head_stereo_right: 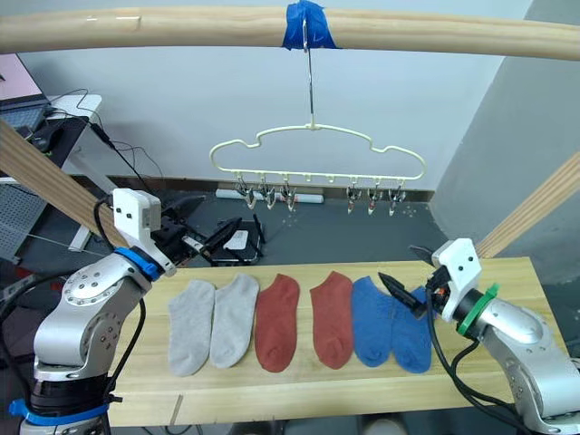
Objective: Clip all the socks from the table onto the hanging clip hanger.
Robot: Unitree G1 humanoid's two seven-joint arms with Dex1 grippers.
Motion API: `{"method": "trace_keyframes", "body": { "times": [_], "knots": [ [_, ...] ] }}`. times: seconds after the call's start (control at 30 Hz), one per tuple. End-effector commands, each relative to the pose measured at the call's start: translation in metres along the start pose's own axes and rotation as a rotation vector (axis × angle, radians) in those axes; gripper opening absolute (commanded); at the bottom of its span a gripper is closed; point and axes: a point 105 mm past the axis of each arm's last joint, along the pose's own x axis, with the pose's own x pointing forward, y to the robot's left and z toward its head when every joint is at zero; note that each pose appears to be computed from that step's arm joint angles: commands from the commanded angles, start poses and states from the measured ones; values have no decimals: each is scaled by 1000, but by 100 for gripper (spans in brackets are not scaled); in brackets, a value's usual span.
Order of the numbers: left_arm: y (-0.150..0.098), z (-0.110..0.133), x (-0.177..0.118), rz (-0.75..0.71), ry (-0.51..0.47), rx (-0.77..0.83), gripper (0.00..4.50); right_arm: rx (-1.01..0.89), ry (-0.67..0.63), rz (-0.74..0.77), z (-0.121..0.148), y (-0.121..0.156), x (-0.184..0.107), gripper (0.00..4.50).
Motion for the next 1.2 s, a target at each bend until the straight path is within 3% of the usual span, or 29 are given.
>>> {"method": "trace_keyframes", "body": {
  "times": [0.03, 0.33, 0.9, 1.2],
  "knots": [
    [-4, 15, 3, -15, -69, 37, 444, -39, -121, 123, 37, 19, 6, 450],
    [-7, 24, 13, 58, -153, 46, 444, -128, -262, 220, 74, 30, 26, 450],
    [-17, 33, 27, 146, -239, 12, 444, -180, -356, 334, 95, 36, 39, 450],
    [-16, 29, 28, 173, -225, 34, 444, -186, -369, 340, 100, 37, 42, 450]
  ]
}}
